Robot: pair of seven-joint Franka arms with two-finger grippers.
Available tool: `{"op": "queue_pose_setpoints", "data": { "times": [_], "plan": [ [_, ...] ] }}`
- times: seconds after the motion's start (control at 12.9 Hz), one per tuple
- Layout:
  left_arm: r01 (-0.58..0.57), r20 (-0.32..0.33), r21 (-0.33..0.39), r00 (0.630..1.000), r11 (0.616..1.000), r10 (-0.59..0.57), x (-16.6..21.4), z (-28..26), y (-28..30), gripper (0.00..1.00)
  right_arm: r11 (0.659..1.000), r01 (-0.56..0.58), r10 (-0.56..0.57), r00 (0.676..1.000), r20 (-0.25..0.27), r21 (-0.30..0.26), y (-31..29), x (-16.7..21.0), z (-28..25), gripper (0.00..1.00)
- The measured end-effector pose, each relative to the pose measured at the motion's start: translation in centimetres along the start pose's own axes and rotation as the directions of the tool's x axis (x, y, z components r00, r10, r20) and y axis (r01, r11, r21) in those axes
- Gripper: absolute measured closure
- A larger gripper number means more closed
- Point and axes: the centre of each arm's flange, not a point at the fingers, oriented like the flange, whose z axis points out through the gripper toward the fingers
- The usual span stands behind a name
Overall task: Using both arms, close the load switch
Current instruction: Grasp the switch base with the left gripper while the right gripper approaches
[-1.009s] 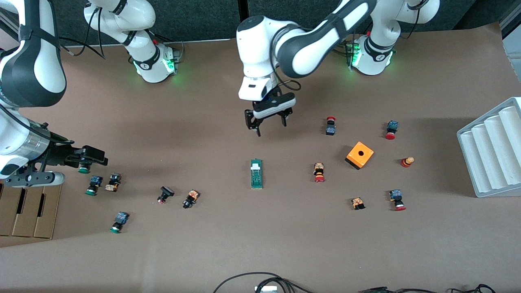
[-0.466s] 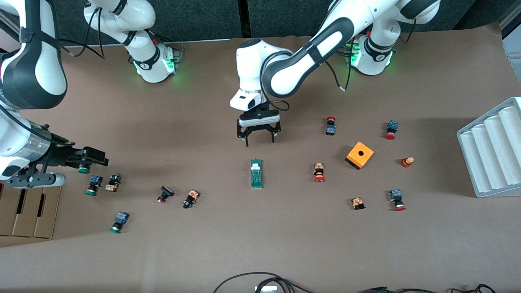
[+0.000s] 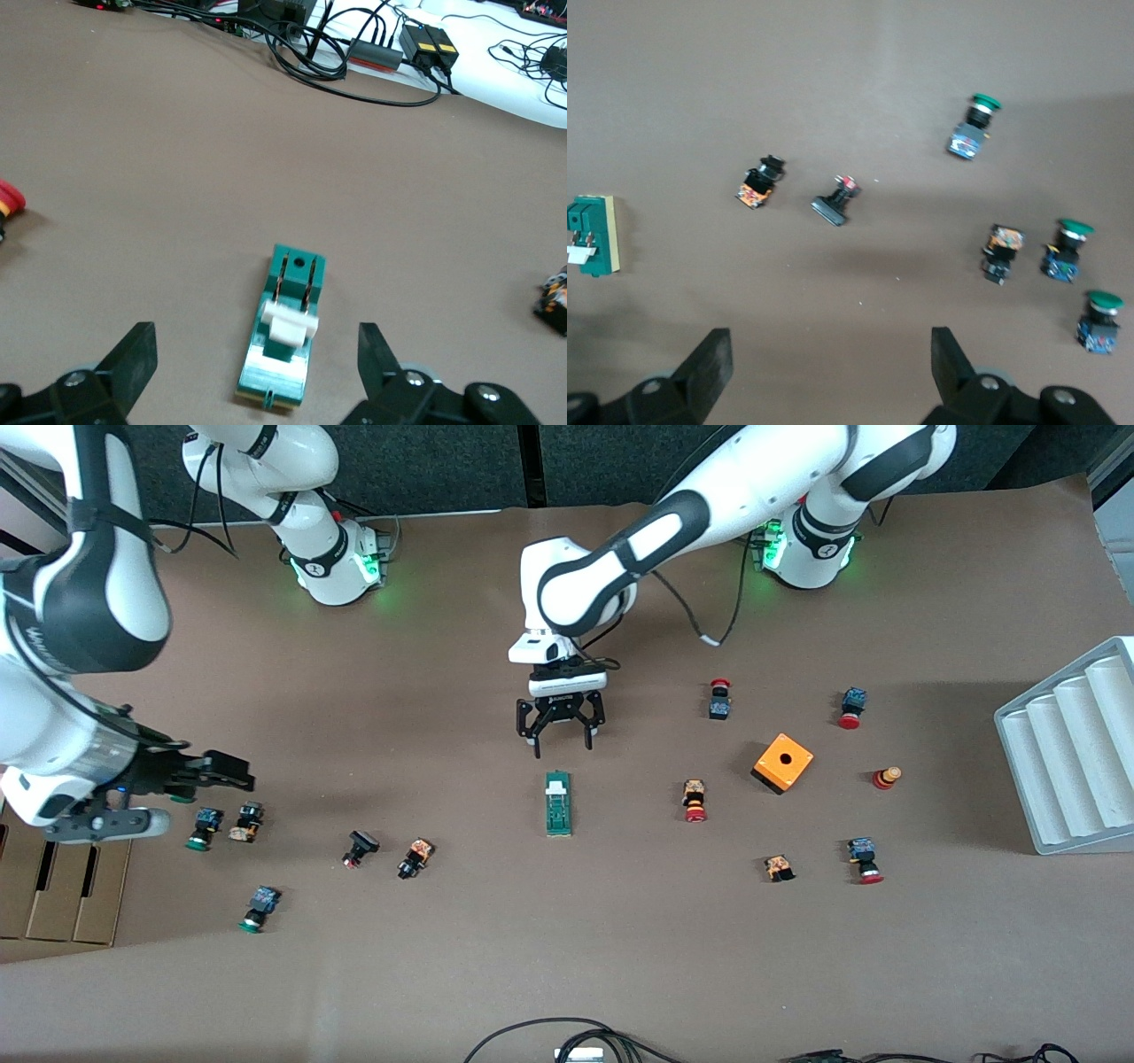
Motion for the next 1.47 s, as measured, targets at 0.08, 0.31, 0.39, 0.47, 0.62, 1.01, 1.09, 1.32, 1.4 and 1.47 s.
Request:
{"op": "queue_pose_setpoints", "data": {
  "times": [0.08, 0.31, 0.39, 0.47, 0.62, 1.01, 1.09, 1.32, 1.4, 1.47],
  "plan": [
    [-0.025, -0.028, -0.018, 0.999, 1.0, 0.024, -1.3, 0.6, -0.2, 0.0, 0.999, 0.041, -0.041, 0.999, -0.007, -0.025, -2.0, 0.3, 0.6, 0.0],
    [-0.05, -0.113, -0.072, 0.993, 0.996, 0.042, -3.7, 3.7, -1.3, 0.0, 0.989, 0.142, -0.144, 0.988, -0.051, -0.05, -8.5, 0.9, 2.1, 0.0],
    [-0.063, -0.125, -0.069, 0.991, 0.996, 0.054, -4.5, 4.5, -1.8, 0.0, 0.986, 0.158, -0.161, 0.985, -0.07, -0.05, -9.5, 1.2, 2.6, 0.0],
    [-0.087, -0.138, -0.065, 0.987, 0.994, 0.078, -5.5, 5.1, -2.1, 0.0, 0.985, 0.167, -0.17, 0.982, -0.083, -0.05, -10.1, 1.5, 3.1, 0.0],
    [-0.14, -0.179, -0.064, 0.976, 0.988, 0.126, -8.0, 6.0, -2.3, 0.0, 0.982, 0.183, -0.186, 0.98, -0.076, -0.05, -11.1, 2.0, 5.0, 0.0],
    [-0.184, -0.266, -0.058, 0.95, 0.981, 0.162, -11.3, 7.5, -1.2, 0.01, 0.963, 0.265, -0.269, 0.958, -0.098, -0.051, -16.6, 2.4, 8.8, 0.0],
    [-0.2, -0.292, -0.053, 0.94, 0.978, 0.176, -11.3, 8.1, -1.6, 0.02, 0.96, 0.277, -0.281, 0.955, -0.099, -0.052, -16.9, 2.3, 8.7, 0.0],
    [-0.233, -0.335, -0.05, 0.92, 0.971, 0.203, -11.7, 9.1, -2.2, 0.1, 0.935, 0.35, -0.355, 0.929, -0.103, -0.06, -17.0, 2.5, 8.4, 0.0],
    [-0.234, -0.338, -0.05, 0.919, 0.971, 0.204, -11.8, 9.1, -2.3, 0.11, 0.938, 0.344, -0.347, 0.932, -0.103, -0.042, -17.1, 2.5, 8.5, 0.0],
    [-0.234, -0.341, -0.049, 0.918, 0.971, 0.204, -11.7, 9.1, -2.3, 0.18, 0.953, 0.302, -0.299, 0.949, -0.102, 0.017, -17.3, 2.4, 8.9, 0.0]
  ]
}}
